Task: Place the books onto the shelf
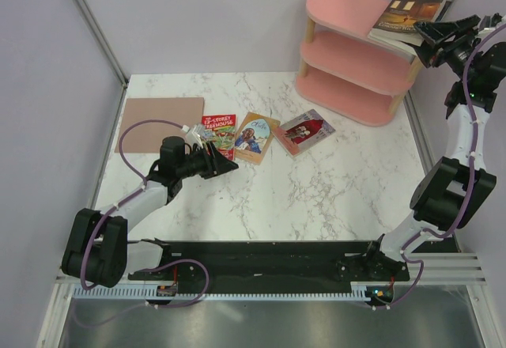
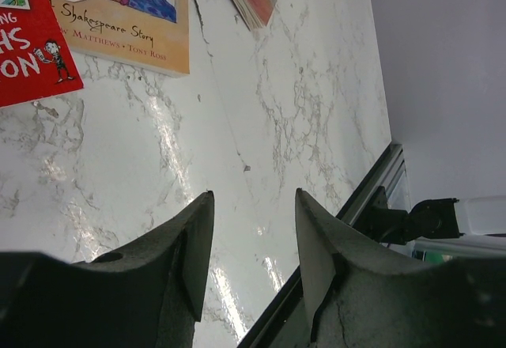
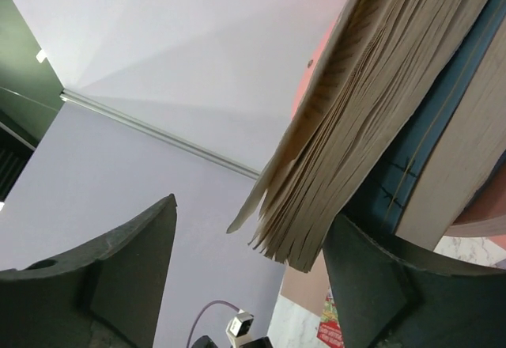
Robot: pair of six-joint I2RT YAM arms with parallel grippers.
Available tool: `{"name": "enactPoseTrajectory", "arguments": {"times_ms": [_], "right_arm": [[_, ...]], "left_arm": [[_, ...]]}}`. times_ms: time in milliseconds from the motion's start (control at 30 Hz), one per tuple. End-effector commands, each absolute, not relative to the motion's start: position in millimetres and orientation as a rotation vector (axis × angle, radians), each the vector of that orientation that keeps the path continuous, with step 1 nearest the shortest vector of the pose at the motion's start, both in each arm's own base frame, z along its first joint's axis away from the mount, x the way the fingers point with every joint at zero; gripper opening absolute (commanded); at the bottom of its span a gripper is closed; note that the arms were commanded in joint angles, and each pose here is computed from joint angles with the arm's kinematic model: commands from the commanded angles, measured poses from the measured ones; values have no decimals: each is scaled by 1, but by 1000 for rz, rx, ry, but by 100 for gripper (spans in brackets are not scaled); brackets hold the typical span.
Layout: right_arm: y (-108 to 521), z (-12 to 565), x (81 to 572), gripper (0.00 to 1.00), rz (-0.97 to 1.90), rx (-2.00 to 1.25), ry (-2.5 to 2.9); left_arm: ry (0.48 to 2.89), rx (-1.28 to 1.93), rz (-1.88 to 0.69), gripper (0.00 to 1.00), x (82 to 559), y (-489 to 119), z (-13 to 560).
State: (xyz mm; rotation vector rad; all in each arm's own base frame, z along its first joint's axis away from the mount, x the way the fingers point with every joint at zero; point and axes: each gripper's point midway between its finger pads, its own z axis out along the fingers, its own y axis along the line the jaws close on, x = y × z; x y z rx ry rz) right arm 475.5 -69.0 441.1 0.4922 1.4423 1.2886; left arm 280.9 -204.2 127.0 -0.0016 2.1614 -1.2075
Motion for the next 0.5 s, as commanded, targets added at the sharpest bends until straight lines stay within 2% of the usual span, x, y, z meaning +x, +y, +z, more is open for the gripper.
{"name": "enactPoseTrajectory", "arguments": {"times_ms": [0, 100, 300, 467], "right_arm": [[-64, 452, 463, 84, 1323, 475, 1423], [-58, 451, 455, 98, 1364, 498, 1437], [-49, 447, 441, 98, 1418, 550, 1470], [-48, 419, 439, 98, 1425, 626, 1506]], "left_arm": [[2111, 90, -1216, 51, 277, -207, 136], [2110, 99, -1221, 51, 276, -207, 137], [2114, 101, -1222, 51, 275, -207, 135], [2117, 97, -1225, 51, 274, -207, 133]]}}
